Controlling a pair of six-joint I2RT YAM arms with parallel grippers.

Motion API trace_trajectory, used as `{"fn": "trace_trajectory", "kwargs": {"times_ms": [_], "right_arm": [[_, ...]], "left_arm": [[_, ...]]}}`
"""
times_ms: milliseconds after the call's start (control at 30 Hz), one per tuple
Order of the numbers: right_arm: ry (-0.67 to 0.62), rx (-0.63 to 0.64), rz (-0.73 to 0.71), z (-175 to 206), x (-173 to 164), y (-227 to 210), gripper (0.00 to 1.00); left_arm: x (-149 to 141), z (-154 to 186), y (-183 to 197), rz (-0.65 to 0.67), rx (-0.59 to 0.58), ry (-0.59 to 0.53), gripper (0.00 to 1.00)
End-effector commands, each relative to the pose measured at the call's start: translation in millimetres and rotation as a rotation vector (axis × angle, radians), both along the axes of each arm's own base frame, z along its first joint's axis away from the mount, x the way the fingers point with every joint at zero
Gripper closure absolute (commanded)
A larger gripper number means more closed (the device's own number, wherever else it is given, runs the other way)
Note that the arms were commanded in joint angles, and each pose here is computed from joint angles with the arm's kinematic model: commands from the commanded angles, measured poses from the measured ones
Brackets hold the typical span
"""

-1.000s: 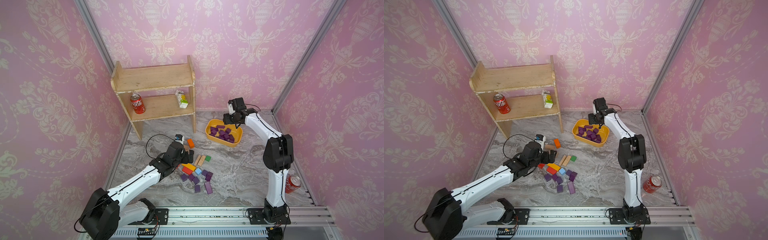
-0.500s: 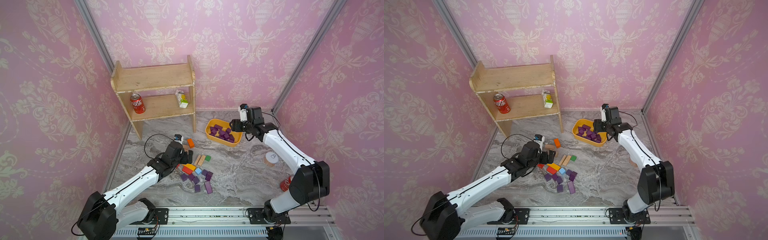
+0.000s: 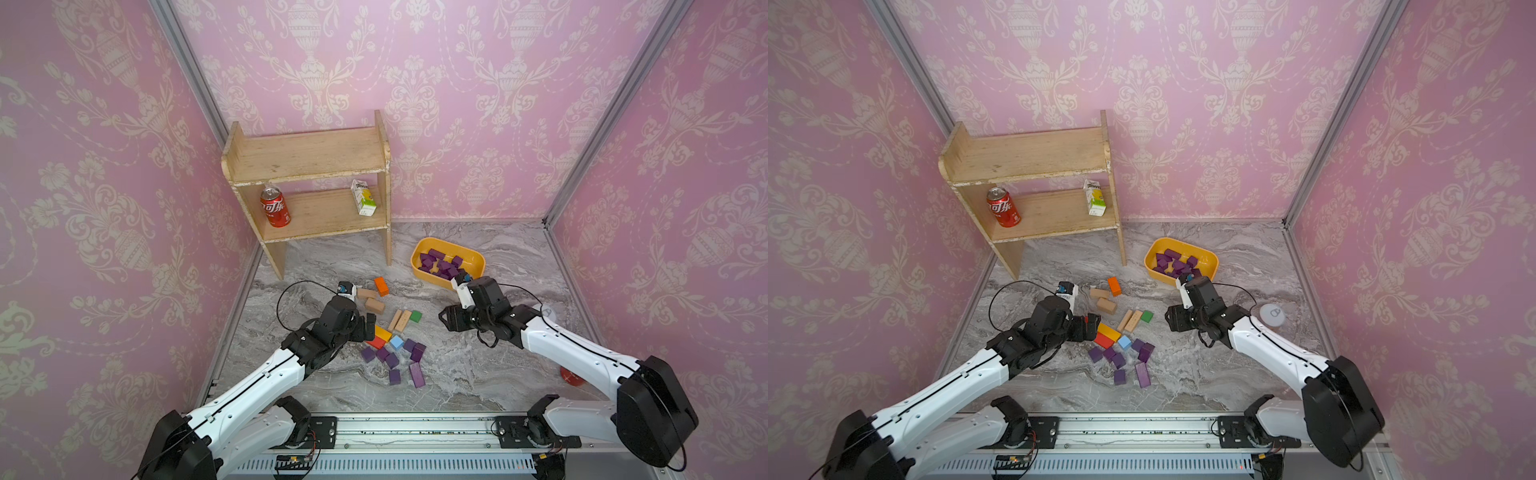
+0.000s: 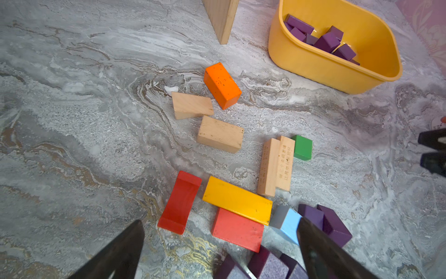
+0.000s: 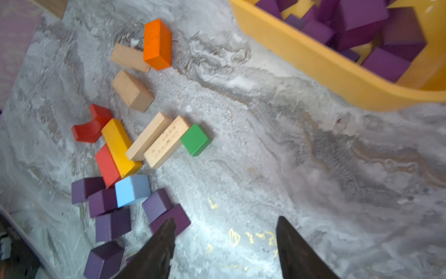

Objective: Pick purple bricks into the storage bin
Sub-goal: Pick up the building block from the center of the board.

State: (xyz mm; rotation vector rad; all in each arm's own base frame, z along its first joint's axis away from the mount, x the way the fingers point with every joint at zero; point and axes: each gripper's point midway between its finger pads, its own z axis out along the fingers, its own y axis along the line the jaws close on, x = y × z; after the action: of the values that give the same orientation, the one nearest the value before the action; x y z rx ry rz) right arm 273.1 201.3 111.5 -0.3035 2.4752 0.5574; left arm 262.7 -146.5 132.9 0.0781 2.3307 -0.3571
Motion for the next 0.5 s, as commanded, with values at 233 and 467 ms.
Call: {"fn": "trace_trajectory", "kwargs": {"times_ms": [233, 467], "right_arm": [[0.148, 0.084, -0.044, -15.0, -63.3, 16.4, 0.30], [0.200, 0.070, -0.049, -30.9, -70.5, 31.7, 0.31]], "left_arm": [[-1.1, -20.4, 3.2, 0.085, -0.090, 0.008, 0.01], [-0.7, -22.7, 6.0, 0.076, -0.062, -0.005, 0.01]]}}
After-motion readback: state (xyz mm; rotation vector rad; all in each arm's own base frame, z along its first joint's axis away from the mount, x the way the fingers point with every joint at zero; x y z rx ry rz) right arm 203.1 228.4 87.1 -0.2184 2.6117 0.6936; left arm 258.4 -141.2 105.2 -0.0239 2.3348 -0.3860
